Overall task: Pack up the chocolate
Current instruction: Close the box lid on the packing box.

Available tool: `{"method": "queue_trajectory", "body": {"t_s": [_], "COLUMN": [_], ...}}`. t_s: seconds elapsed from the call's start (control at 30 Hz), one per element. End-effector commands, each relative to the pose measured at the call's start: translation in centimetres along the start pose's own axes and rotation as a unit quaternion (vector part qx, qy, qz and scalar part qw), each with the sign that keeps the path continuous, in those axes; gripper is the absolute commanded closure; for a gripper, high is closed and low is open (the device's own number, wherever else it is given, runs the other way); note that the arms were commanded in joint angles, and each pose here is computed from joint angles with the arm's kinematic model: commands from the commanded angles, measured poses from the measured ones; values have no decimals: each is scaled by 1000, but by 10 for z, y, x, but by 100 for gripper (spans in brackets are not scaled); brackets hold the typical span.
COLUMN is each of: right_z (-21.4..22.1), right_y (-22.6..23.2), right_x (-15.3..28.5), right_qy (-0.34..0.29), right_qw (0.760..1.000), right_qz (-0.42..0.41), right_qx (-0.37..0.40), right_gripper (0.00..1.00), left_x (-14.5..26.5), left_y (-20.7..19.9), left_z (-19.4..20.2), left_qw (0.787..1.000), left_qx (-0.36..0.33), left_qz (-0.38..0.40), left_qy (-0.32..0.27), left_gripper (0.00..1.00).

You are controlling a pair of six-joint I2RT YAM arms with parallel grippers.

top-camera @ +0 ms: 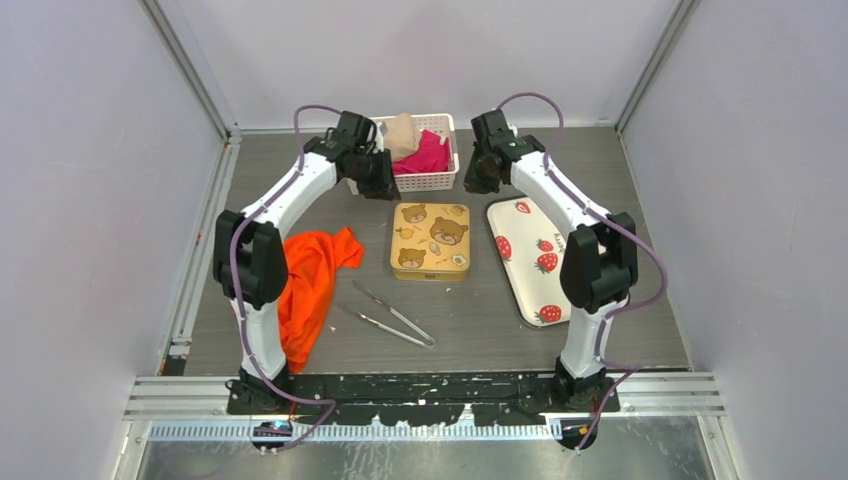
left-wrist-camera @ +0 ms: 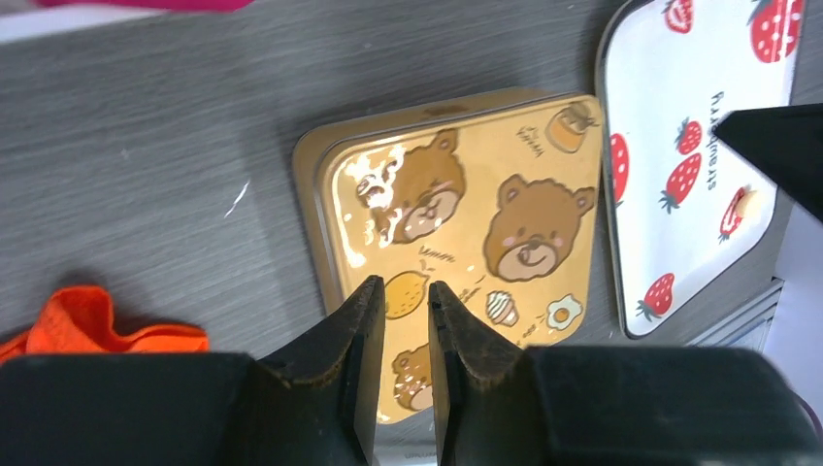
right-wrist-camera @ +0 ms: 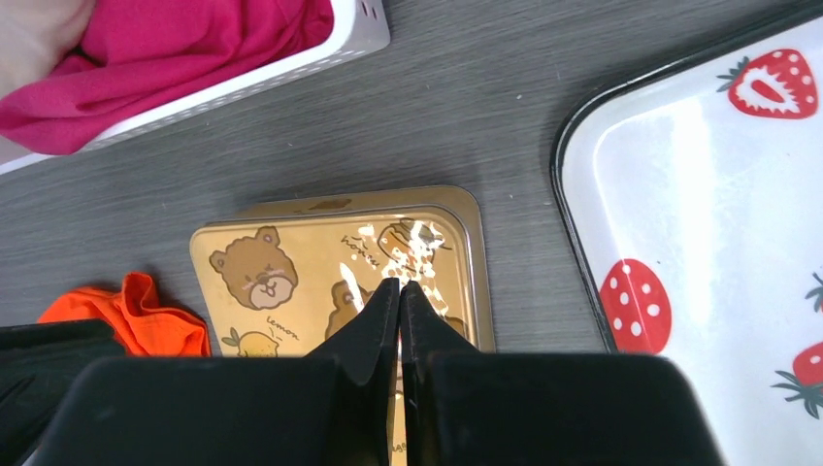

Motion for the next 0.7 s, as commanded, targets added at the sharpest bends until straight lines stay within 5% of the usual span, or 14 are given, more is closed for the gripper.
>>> {"method": "queue_trajectory", "body": {"t_s": [0.0, 0.37, 0.5, 0.67], "right_z": [-6, 36, 13, -17], "right_y": [13, -14, 2, 24], "right_x": [3, -70, -35, 16], "right_qy": [-14, 70, 29, -29], "right_qw": [1000, 996, 999, 999], "right_qz": [-2, 62, 32, -16], "right_qx": [16, 11, 18, 20], "right_gripper": [92, 95, 94, 91], "left_x": [-10, -89, -66, -1], "left_y": [-12, 22, 15, -9], "left_z": [-18, 15, 4, -32], "left_qw": [999, 997, 998, 996], "left_qx": [-9, 34, 7, -35], "left_qz": [-3, -44, -55, -61], "left_qy": [-33, 55, 39, -53], "left_gripper": [76, 81, 81, 79]}}
Point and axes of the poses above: each gripper's point midway between its finger pads, its own x axis back along the fingers, its own y axis along the line the jaws close on, z = x × y, the point moved 8 cm from there along x, back along the fingers, and after that the axes turned 8 degrees about -x, right-handed, at the moved point
